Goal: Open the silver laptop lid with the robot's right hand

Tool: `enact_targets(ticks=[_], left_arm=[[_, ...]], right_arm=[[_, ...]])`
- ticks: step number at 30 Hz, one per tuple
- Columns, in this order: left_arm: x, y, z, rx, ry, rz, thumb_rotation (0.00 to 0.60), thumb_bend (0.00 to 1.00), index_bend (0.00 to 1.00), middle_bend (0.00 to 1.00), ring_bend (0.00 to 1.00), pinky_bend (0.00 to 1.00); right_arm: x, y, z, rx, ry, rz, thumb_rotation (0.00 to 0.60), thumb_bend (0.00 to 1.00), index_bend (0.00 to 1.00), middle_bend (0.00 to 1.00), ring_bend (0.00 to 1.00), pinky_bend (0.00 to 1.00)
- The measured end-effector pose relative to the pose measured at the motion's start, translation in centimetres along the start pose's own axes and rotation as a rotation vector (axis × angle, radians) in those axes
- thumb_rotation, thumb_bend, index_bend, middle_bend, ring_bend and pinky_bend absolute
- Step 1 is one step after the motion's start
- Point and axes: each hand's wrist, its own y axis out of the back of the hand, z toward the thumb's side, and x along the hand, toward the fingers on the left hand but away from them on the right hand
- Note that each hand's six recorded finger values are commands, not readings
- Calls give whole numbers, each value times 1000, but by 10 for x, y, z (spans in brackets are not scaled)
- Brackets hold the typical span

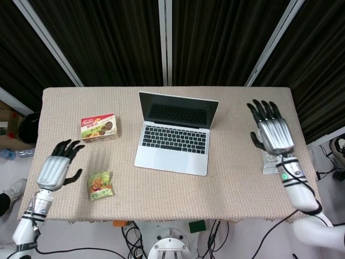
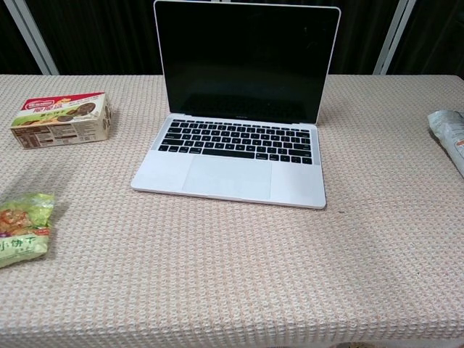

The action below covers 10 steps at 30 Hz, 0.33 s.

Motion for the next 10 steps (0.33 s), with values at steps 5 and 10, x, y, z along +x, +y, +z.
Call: enact_targets(ticks=[5, 10], left_arm=[[-37, 17, -41, -1, 155, 72, 600, 318, 170, 102, 31, 86], [-75, 22, -56, -16, 231, 126, 600, 319, 170, 102, 31, 86]], right_arm=[[62, -10, -50, -96, -86, -55, 600, 289, 0, 0, 0, 0], [123, -32, -88, -138, -123, -70, 600, 289, 0, 0, 0, 0]])
